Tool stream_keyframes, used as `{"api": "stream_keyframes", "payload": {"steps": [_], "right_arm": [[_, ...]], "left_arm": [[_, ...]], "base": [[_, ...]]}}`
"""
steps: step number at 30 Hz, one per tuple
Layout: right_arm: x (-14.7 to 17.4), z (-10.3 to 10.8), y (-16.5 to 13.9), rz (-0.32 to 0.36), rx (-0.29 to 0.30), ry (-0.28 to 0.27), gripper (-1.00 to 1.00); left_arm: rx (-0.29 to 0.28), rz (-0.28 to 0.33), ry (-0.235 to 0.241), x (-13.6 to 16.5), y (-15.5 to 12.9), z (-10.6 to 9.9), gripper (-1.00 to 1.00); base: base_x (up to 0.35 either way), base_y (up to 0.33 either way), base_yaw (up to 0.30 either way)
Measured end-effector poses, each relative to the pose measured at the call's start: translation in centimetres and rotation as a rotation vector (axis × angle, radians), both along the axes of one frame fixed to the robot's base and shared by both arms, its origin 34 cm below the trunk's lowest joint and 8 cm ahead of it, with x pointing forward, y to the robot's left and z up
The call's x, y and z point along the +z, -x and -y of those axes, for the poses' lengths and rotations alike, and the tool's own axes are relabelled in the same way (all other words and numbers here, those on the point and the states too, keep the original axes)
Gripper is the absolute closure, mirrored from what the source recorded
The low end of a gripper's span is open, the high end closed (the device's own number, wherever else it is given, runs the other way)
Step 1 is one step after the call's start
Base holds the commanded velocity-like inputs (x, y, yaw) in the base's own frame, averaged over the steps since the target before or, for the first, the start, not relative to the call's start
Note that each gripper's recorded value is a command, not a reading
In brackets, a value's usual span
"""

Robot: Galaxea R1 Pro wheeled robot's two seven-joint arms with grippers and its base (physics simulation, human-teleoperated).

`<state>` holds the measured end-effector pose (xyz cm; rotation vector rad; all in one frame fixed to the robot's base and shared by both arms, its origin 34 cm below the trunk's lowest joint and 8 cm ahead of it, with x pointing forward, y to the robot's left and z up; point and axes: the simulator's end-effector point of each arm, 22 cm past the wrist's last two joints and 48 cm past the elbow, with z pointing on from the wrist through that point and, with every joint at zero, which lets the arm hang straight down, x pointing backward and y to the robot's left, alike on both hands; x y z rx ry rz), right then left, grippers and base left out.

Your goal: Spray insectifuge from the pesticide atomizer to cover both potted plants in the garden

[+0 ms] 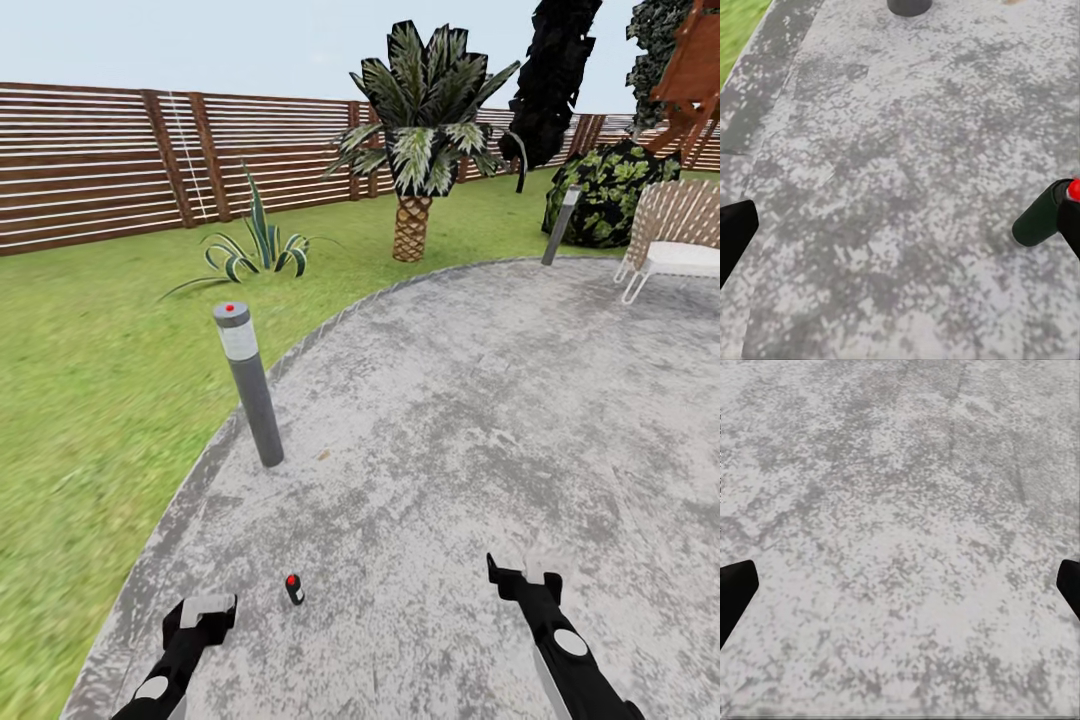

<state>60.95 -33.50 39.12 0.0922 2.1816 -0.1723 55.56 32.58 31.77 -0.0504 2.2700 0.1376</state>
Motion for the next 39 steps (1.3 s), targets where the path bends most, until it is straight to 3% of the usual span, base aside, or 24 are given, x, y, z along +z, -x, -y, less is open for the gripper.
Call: {"api": "stream_keyframes", "payload": {"steps": [6,8,9,18,28,39], "right_arm": [[-0.1,0.3,-0.7,0.027,-0.007,0.002,-1.00],[2.9,0.8,-2.9,0.083,-0.009,0.015,-1.00],[3.1,0.8,-3.1,0.078,-0.003,0.020,-1.00],[-1.0,0.8,-1.2,0.023,-0.003,0.015,-1.00],[-3.5,0.5,-0.5,0.017,0.001,0.015,-1.00],[-6.0,0.2,0.2,0.017,0.002,0.011,-1.00]], "left_arm": [[-0.007,-0.013,0.006,-1.6,0.4,0.6,-1.00],[-0.012,-0.007,0.008,-1.8,-0.1,0.9,-1.00],[-0.015,-0.003,0.007,-2.0,0.0,1.0,-1.00],[-0.017,-0.007,0.006,-4.1,0.7,0.9,-1.00],[-0.021,-0.009,0.003,-6.4,1.2,0.9,-1.00],[-0.020,-0.009,0.003,-8.9,2.0,0.9,-1.00]], "base": [[0.000,0.000,0.000],[0.000,0.000,0.000],[0.000,0.000,0.000],[0.000,0.000,0.000],[0.000,0.000,-0.003],[0.000,0.000,-0.139]]}}
